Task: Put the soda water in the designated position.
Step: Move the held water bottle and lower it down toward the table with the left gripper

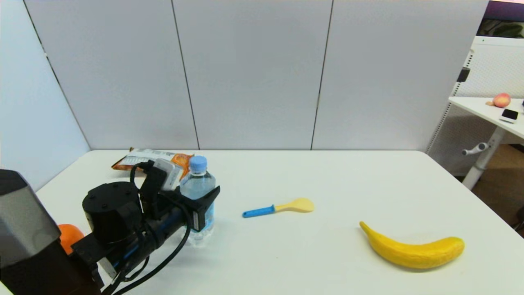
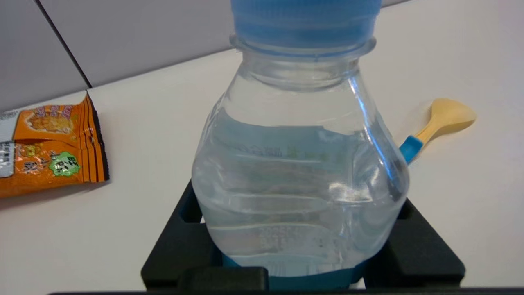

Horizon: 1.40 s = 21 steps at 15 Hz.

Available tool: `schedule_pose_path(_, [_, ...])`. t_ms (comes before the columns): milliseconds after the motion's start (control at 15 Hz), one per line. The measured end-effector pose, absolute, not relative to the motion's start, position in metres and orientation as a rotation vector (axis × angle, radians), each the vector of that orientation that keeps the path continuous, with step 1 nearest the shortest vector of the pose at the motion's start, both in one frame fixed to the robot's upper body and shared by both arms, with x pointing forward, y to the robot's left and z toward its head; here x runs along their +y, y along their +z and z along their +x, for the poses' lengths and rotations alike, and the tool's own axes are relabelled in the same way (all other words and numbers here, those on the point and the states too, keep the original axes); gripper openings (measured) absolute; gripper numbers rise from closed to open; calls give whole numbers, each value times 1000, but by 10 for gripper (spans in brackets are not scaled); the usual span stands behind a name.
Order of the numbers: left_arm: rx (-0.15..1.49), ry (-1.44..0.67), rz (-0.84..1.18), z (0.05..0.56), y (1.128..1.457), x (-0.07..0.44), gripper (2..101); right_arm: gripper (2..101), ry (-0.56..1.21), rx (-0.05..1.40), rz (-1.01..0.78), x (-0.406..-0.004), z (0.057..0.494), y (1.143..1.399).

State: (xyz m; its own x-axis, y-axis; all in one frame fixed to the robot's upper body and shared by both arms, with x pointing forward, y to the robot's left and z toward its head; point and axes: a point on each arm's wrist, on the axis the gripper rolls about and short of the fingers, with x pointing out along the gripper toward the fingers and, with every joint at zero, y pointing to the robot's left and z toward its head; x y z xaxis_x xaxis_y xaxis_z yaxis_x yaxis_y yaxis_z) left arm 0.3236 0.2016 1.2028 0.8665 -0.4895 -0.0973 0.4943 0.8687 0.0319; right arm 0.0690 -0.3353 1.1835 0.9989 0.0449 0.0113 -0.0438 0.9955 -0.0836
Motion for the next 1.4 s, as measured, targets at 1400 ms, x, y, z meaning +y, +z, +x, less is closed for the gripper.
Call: schedule_pose_path(1400, [111, -474, 39, 346, 1190, 202, 488, 973, 45, -13, -84, -335, 69, 1183])
